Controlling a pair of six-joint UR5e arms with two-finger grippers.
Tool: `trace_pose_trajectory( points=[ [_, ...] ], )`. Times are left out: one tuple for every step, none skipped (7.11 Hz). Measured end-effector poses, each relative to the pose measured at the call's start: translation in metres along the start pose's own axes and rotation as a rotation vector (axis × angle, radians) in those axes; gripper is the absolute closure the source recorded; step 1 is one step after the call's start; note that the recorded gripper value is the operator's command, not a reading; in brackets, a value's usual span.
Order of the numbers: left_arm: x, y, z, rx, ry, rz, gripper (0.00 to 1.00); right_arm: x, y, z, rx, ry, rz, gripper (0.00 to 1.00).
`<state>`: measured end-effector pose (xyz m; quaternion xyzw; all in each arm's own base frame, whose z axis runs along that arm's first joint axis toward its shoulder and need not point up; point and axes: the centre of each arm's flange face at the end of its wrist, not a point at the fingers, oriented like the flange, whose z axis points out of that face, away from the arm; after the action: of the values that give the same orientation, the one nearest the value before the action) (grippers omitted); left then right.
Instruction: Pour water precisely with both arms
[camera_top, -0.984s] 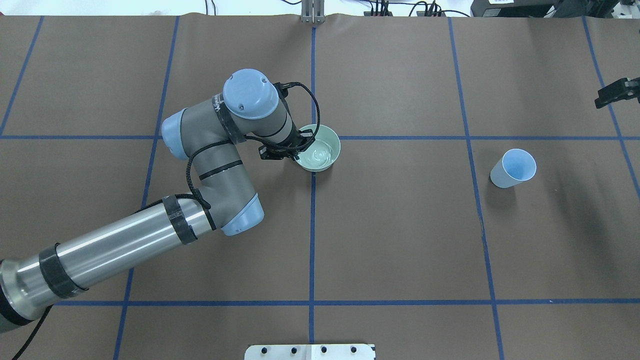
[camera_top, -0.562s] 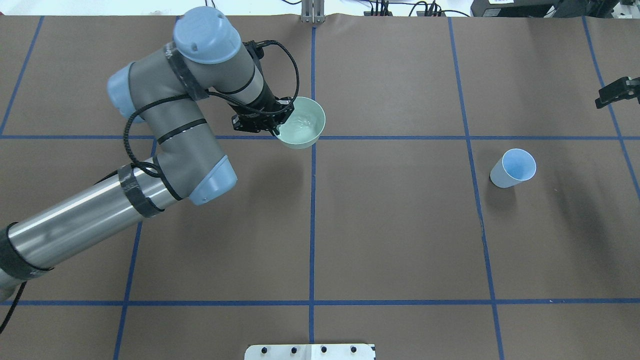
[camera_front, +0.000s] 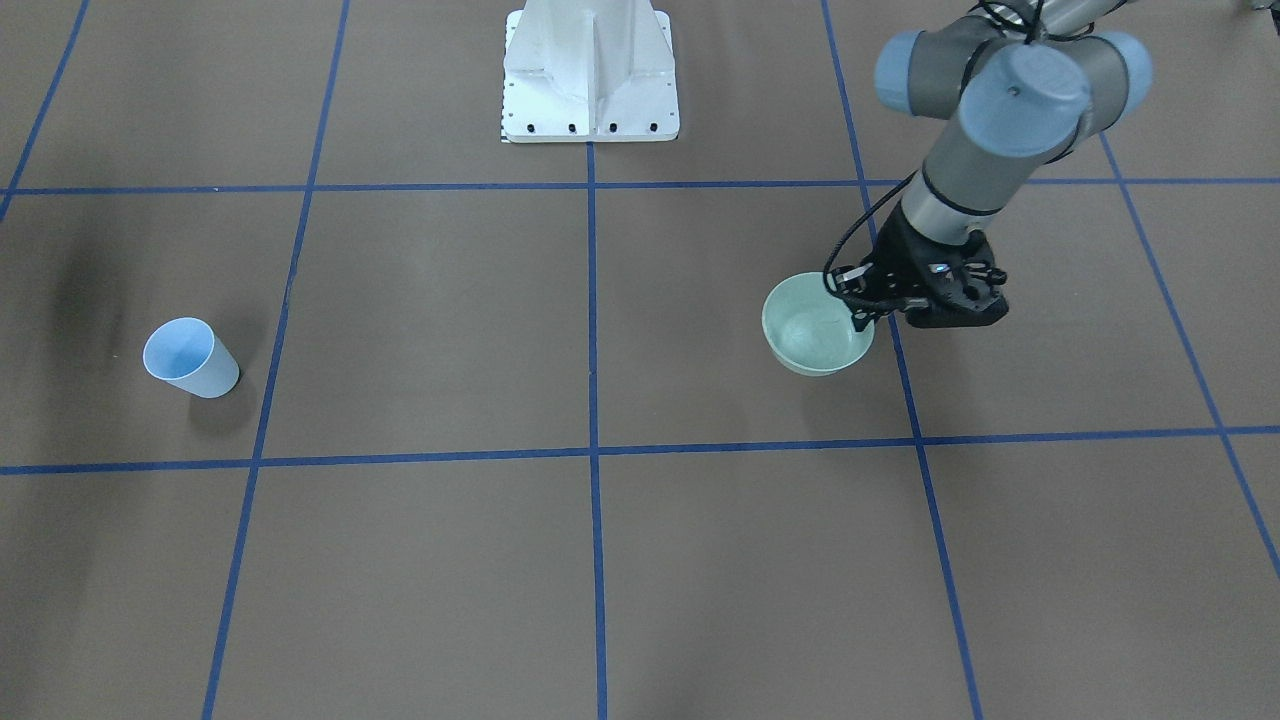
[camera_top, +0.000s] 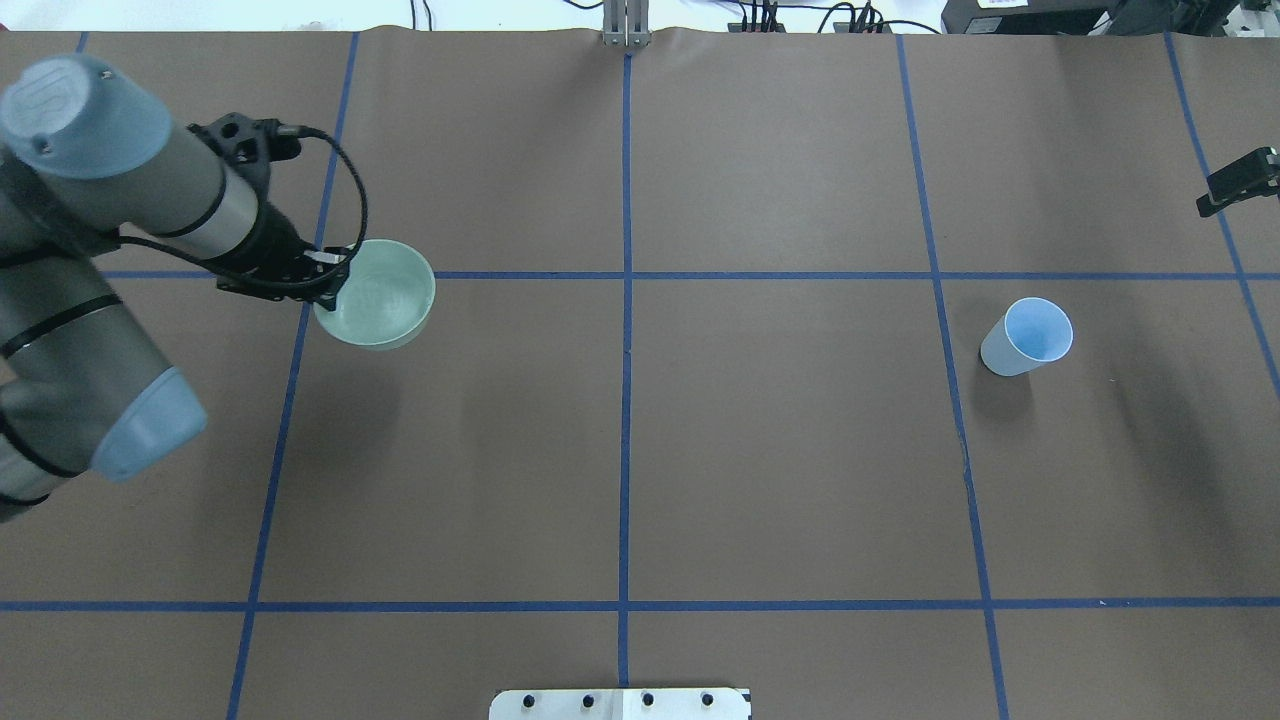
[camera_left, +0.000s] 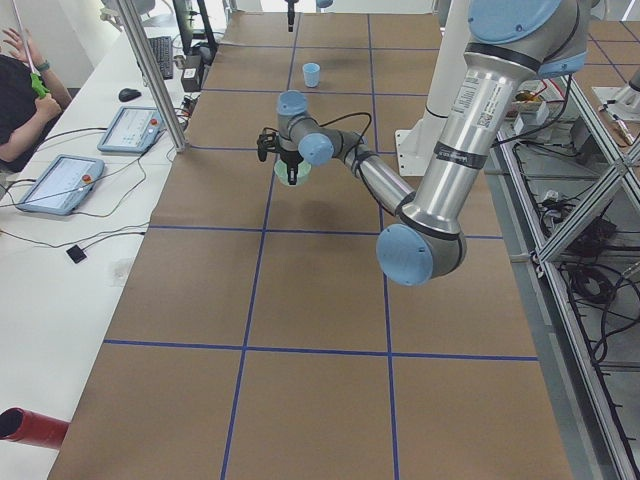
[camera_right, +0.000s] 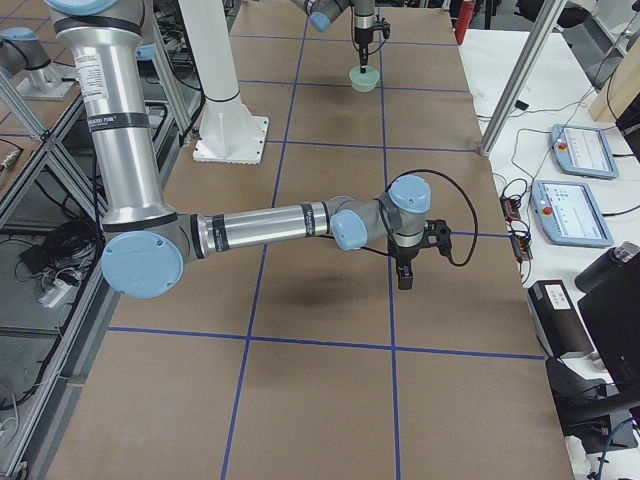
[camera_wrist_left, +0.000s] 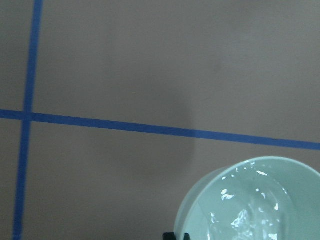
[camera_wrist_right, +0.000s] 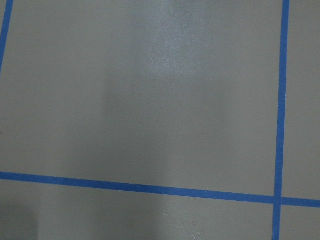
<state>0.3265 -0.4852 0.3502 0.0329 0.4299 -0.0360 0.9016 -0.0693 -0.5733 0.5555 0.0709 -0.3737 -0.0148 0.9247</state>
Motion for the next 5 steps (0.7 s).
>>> trace_pose_trajectory(
  points=[
    [-0.048, 0.018, 0.006, 0.006, 0.014, 0.019, 1.0, 0.001, 0.001, 0.0, 0.0, 0.0, -0.001, 0.0],
    [-0.089, 0.032, 0.012, 0.009, 0.03, 0.029, 1.0, 0.001, 0.001, 0.0, 0.0, 0.0, -0.002, 0.0],
    [-0.126, 0.04, 0.014, -0.001, 0.031, 0.04, 1.0, 0.001, 0.001, 0.0, 0.001, 0.0, -0.003, 0.0],
    [-0.161, 0.047, 0.016, -0.02, 0.016, 0.058, 1.0, 0.001, 0.002, 0.0, 0.001, 0.001, -0.002, 0.0],
    [-0.187, 0.052, 0.022, -0.034, 0.001, 0.065, 1.0, 0.002, 0.002, 0.0, 0.001, 0.003, -0.001, 0.0]
  ],
)
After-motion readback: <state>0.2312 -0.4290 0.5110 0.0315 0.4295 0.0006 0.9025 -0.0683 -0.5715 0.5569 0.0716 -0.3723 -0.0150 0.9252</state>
